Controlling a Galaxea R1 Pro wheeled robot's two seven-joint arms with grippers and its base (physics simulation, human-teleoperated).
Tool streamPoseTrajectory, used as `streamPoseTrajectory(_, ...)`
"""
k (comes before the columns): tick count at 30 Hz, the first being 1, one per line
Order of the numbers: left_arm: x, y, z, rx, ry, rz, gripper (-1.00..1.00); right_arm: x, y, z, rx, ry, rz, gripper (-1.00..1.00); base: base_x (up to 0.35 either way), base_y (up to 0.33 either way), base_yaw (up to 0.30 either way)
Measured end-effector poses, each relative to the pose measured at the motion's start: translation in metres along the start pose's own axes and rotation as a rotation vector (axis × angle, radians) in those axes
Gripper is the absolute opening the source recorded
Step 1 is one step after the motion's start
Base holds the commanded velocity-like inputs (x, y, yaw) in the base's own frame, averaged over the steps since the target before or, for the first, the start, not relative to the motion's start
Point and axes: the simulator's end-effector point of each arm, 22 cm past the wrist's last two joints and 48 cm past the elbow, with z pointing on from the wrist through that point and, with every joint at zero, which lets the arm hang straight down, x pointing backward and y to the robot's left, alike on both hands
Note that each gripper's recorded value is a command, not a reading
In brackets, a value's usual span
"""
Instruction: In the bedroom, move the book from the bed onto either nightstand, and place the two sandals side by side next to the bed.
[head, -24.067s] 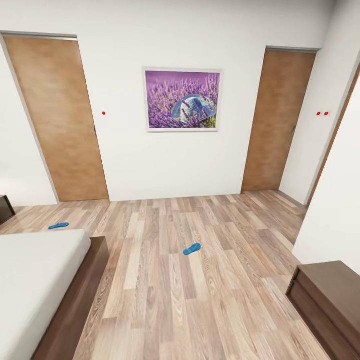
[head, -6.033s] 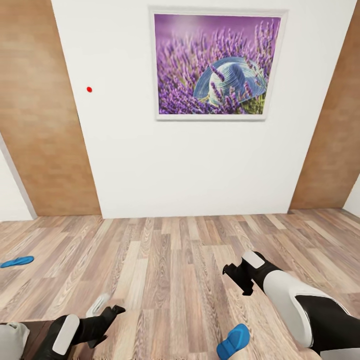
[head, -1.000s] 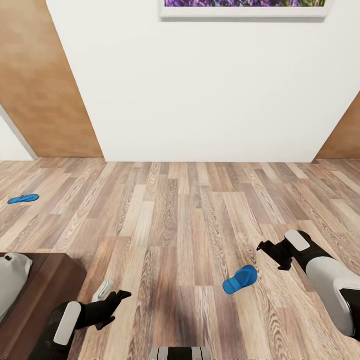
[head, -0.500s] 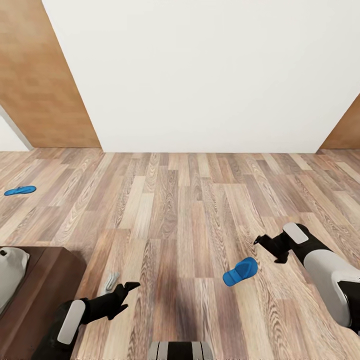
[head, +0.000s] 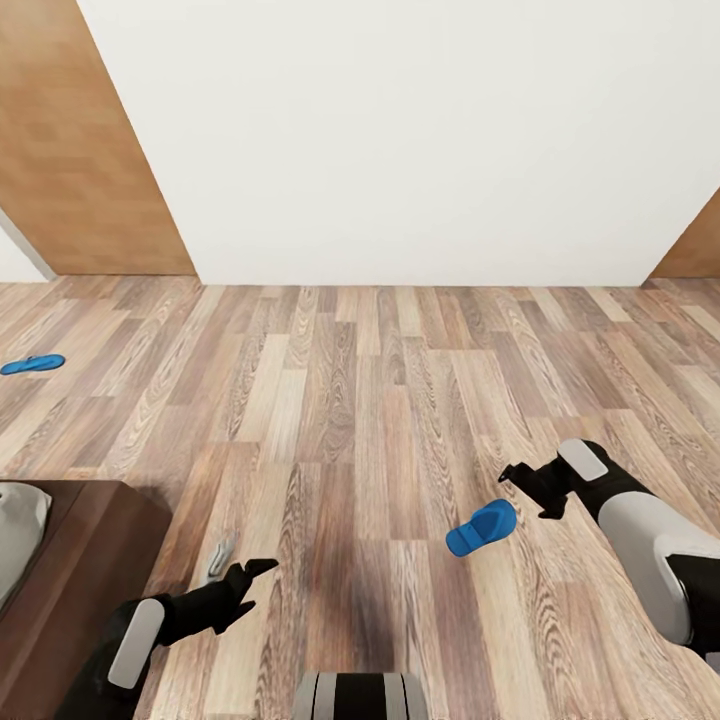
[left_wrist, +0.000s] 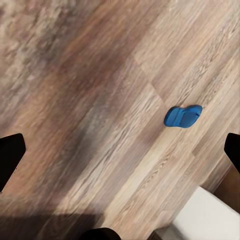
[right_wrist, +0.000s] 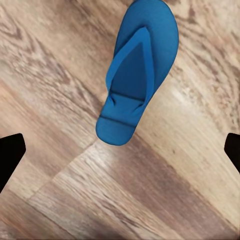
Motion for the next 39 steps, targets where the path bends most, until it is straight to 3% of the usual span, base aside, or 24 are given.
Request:
streamPoseTrajectory(29, 0.005, 0.054, 0.016, -0.057, 0.040, -0.056, 1.00, -0.007, 0.003, 0.047, 0.040, 0.035, 0.004, 1.00, 0.000, 0.000, 0.000)
streamPoseTrajectory(39, 0.011, 0.073, 0.023, -0.085, 0.060, -0.080, 1.00, -0.012, -0.006, 0.062, 0.091, 0.039, 0.013, 1.00, 0.000, 0.000, 0.000)
